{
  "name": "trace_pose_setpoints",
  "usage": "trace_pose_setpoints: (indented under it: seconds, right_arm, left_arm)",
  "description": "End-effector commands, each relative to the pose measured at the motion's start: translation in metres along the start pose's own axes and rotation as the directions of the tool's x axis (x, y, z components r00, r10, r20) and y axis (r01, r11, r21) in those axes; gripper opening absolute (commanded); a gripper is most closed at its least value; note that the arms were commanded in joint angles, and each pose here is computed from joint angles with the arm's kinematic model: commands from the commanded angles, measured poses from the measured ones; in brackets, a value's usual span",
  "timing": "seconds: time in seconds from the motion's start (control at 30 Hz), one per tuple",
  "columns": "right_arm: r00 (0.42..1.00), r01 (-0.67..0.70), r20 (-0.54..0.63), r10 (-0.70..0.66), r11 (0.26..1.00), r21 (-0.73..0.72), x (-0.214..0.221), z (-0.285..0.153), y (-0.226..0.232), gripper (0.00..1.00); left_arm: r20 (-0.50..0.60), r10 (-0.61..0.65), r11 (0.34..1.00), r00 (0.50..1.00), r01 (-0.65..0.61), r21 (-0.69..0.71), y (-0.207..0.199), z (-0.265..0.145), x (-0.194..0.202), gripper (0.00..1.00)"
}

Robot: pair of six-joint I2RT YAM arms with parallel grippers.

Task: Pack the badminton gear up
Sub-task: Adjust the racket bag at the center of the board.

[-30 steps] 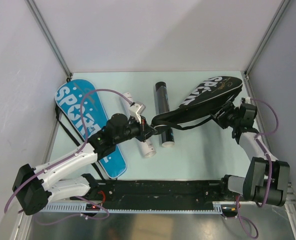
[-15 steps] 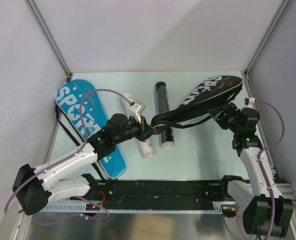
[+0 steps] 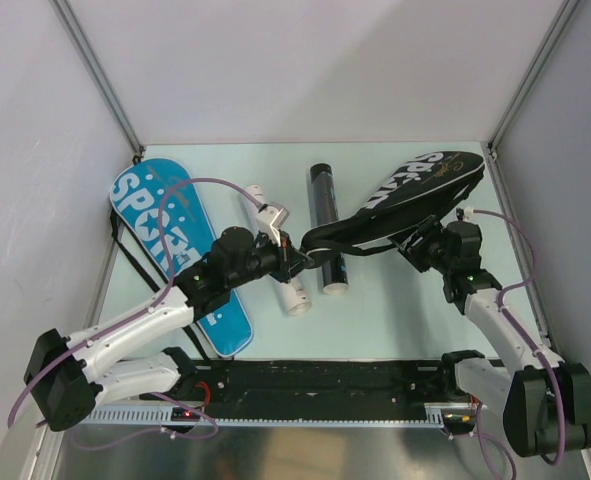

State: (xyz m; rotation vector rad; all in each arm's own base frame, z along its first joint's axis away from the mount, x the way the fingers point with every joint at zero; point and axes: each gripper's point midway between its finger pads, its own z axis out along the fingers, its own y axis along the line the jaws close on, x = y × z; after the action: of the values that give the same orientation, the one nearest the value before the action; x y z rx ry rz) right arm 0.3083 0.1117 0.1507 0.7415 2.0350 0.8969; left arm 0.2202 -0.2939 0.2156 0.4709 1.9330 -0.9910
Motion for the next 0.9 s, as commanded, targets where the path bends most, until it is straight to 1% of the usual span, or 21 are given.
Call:
trace_pose_setpoints:
  seconds: [0.0,0.23,0.33,0.37,0.43,0.5,0.53,0.57,0.6,0.63,0.7,0.77,0.87]
  right_arm:
    - [0.995,-0.04,0.09,0.043,0.999,-0.035,-0.014,0.013,0.009,0.6]
    - [0.984,-0.042,0.176,0.04,0.999,0.013,-0.024,0.029,-0.009,0.63]
    - [0.982,-0.044,0.185,0.041,0.999,0.016,-0.025,0.038,-0.016,0.62]
    - [0.982,-0.046,0.184,0.043,0.999,0.014,-0.025,0.042,-0.017,0.6]
    - [0.983,-0.039,0.182,0.036,0.999,0.013,-0.025,0.046,-0.019,0.5]
    - [0.982,-0.03,0.186,0.023,0.999,0.032,-0.027,0.044,-0.023,0.29]
    - [0.98,-0.028,0.2,0.018,0.999,0.045,-0.031,0.039,-0.025,0.16]
    - [0.979,-0.021,0.203,0.006,0.997,0.069,-0.031,0.034,-0.03,0.08]
    - [0.972,-0.009,0.235,-0.009,0.997,0.078,-0.037,0.026,-0.028,0.04]
    - [0.966,0.006,0.258,-0.029,0.996,0.089,-0.041,0.019,-0.027,0.02]
    - [0.943,0.044,0.326,-0.062,0.997,0.063,-0.055,0.002,-0.013,0.01]
    - [0.915,0.083,0.394,-0.085,0.996,0.022,-0.071,-0.014,0.006,0.0]
    - [0.875,0.163,0.466,-0.128,0.986,-0.034,-0.094,-0.03,0.039,0.0]
  left_arm:
    - [0.093,-0.025,0.999,0.995,0.021,0.044,-0.019,-0.011,-0.038,0.0]
    - [0.087,-0.04,0.998,0.995,0.036,0.05,-0.021,-0.011,-0.037,0.0]
    - [0.083,-0.043,0.998,0.996,0.039,0.049,-0.02,-0.009,-0.036,0.0]
    - [0.08,-0.043,0.998,0.996,0.039,0.047,-0.02,-0.009,-0.035,0.0]
    - [0.079,-0.043,0.998,0.996,0.04,0.041,-0.018,-0.007,-0.034,0.0]
    - [0.079,-0.04,0.999,0.996,0.039,0.024,-0.014,-0.006,-0.033,0.0]
    - [0.076,-0.032,0.999,0.997,0.031,0.013,-0.011,-0.005,-0.032,0.0]
    - [0.074,-0.026,1.0,0.997,0.026,-0.002,-0.008,-0.004,-0.031,0.0]
    - [0.069,-0.016,1.0,0.998,0.017,-0.014,-0.006,-0.003,-0.029,0.0]
    - [0.066,-0.009,1.0,0.998,0.011,-0.025,-0.003,-0.003,-0.028,0.0]
    - [0.064,0.012,0.999,0.998,-0.009,-0.043,0.001,-0.002,-0.027,0.0]
    - [0.044,0.031,0.997,0.999,-0.027,-0.07,0.008,-0.003,-0.022,0.0]
    - [0.025,0.065,0.994,0.998,-0.062,-0.085,0.012,-0.003,-0.018,0.0]
